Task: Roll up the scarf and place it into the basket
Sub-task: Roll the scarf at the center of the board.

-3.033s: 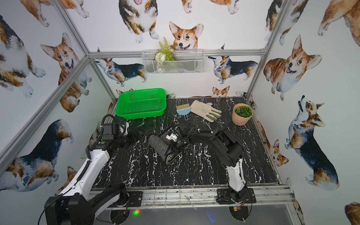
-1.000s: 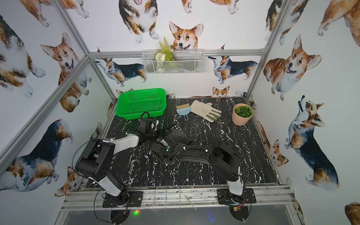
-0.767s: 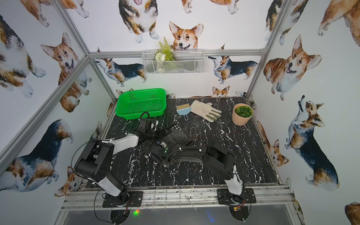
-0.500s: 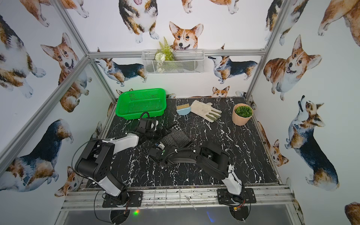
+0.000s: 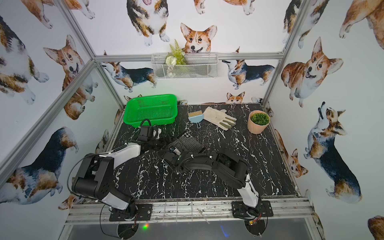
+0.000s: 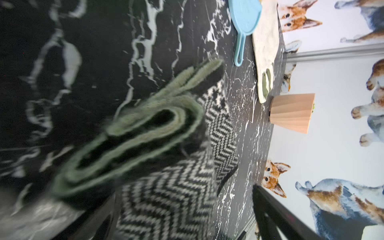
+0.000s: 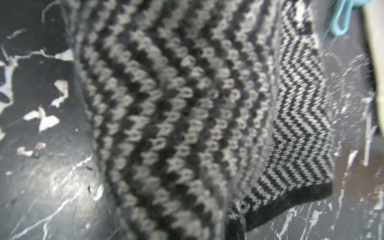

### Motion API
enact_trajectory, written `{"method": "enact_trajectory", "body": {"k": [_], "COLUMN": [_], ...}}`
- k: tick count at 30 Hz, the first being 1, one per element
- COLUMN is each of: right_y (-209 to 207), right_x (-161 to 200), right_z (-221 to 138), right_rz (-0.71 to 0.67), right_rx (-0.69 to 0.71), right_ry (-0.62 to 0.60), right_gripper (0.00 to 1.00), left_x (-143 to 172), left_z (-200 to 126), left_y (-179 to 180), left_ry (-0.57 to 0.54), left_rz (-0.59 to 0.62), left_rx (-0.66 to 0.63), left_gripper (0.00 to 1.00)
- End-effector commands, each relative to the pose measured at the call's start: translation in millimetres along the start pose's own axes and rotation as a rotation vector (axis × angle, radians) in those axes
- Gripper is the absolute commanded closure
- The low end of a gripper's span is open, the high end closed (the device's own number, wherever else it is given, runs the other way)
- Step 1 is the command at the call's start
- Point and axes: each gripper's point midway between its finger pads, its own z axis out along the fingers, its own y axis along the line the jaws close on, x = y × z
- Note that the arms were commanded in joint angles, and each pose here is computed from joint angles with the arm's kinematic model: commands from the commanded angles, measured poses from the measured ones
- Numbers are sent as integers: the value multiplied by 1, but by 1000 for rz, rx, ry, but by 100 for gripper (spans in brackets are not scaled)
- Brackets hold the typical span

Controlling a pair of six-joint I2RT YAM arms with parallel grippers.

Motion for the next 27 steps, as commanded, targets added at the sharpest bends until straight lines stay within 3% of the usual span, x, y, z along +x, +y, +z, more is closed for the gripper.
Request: {"method": "enact_trajectory", "body": {"k": [1,9,16,21,27], "right_y": [34,57,44,25,14], "right_x": [29,-10,-31,-31,-12], "right_z": [-19,-69,-101,-107,-83], "right_rz": [79,368,500,632,781], "right_rx": [-323,-834,-1068,-1166,-1179], "right_ry": [193,230,204,171,186], "right_gripper": [86,85,83,82,82], "left_x": [-4,-12,-8,-4,1], "left_z": [-24,-68,-72,-66,-61], "left_y": [14,16,20,25,25], "left_ry": [-40,-194,-210,-206,-202], "left_rz": [0,70,84,79,82], "left_rx": [-67,-148,-149,-134,-106], "left_gripper": [0,0,0,0,0]}}
